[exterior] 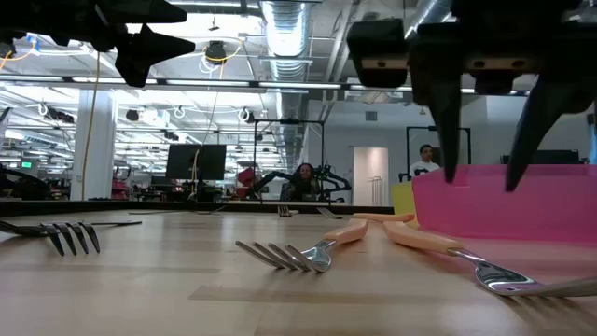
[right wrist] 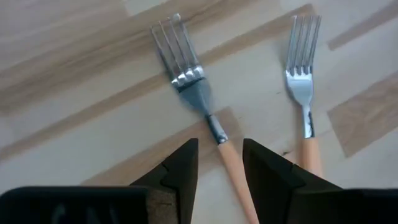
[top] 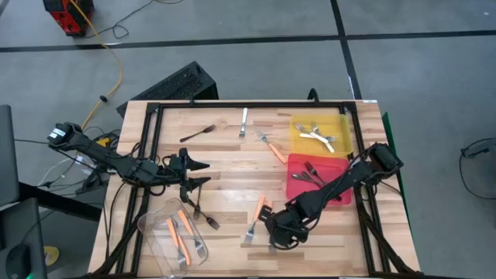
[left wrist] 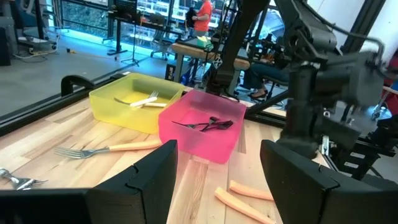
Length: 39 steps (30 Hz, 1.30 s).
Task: Sort silverware by color (type)
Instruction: Put the orange fork into the transparent bin
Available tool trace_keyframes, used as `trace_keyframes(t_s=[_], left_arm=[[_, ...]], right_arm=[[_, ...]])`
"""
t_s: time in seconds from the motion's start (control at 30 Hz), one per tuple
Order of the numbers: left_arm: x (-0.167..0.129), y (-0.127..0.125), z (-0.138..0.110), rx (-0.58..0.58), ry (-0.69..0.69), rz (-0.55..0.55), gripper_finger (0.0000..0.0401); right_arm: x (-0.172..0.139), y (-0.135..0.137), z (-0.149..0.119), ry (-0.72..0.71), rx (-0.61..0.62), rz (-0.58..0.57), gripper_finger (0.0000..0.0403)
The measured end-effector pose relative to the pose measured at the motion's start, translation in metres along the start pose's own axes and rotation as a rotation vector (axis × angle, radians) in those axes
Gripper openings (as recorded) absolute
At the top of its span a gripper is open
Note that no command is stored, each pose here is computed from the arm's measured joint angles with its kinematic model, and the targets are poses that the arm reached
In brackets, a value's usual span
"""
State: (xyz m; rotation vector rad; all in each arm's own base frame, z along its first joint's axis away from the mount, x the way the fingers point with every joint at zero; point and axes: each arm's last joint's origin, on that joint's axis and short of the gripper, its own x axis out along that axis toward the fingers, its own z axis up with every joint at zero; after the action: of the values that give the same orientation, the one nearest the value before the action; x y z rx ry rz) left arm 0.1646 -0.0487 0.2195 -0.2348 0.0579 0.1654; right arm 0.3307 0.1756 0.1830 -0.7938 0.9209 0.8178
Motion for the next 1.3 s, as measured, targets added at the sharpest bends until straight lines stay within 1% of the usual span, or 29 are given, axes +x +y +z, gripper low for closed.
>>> trace_keyframes(t_s=[0.07, 0.17, 0.3, 0.4, 0.47, 0.6, 0.83, 0.97, 1.17, 1.3], left_arm=[[0.0, 0.0, 0.0, 0.002, 0.002, 0.001, 0.0215], [0.0, 0.0, 0.0, 0.002, 0.003, 0.001, 0.0215], [0.0, 0.0, -0.001, 0.004, 0.006, 0.003, 0.0215], [0.0, 0.0, -0.001, 0.004, 0.007, 0.003, 0.0215], [0.0, 0.0, -0.001, 0.004, 0.007, 0.003, 0.0215], [0.0, 0.0, -0.001, 0.008, 0.012, 0.005, 0.0215], [0.0, 0.001, -0.002, 0.011, 0.017, 0.007, 0.0215], [0.0, 0.001, -0.002, 0.013, 0.02, 0.008, 0.0215], [0.0, 0.001, -0.003, 0.015, 0.023, 0.009, 0.0215], [0.0, 0.001, -0.003, 0.015, 0.024, 0.009, 0.0215]], right_arm=[[0.001, -0.007, 0.002, -0.034, -0.017, -0.03, 0.0149], [0.003, -0.009, -0.003, -0.011, -0.033, -0.018, 0.0149], [0.008, -0.018, -0.006, -0.016, -0.062, -0.035, 0.0149], [0.015, -0.016, -0.011, -0.001, -0.065, 0.009, 0.0149], [0.021, -0.018, -0.012, -0.007, -0.104, 0.02, 0.0149], [0.037, -0.014, -0.018, 0.04, -0.152, 0.064, 0.0149], [0.044, -0.015, -0.018, 0.087, -0.146, 0.107, 0.0149], [0.044, -0.016, -0.02, 0.095, -0.14, 0.111, 0.0129], [0.044, -0.02, -0.025, 0.1, -0.061, 0.127, 0.0081], [0.044, -0.022, -0.028, 0.104, -0.018, 0.124, 0.0068]])
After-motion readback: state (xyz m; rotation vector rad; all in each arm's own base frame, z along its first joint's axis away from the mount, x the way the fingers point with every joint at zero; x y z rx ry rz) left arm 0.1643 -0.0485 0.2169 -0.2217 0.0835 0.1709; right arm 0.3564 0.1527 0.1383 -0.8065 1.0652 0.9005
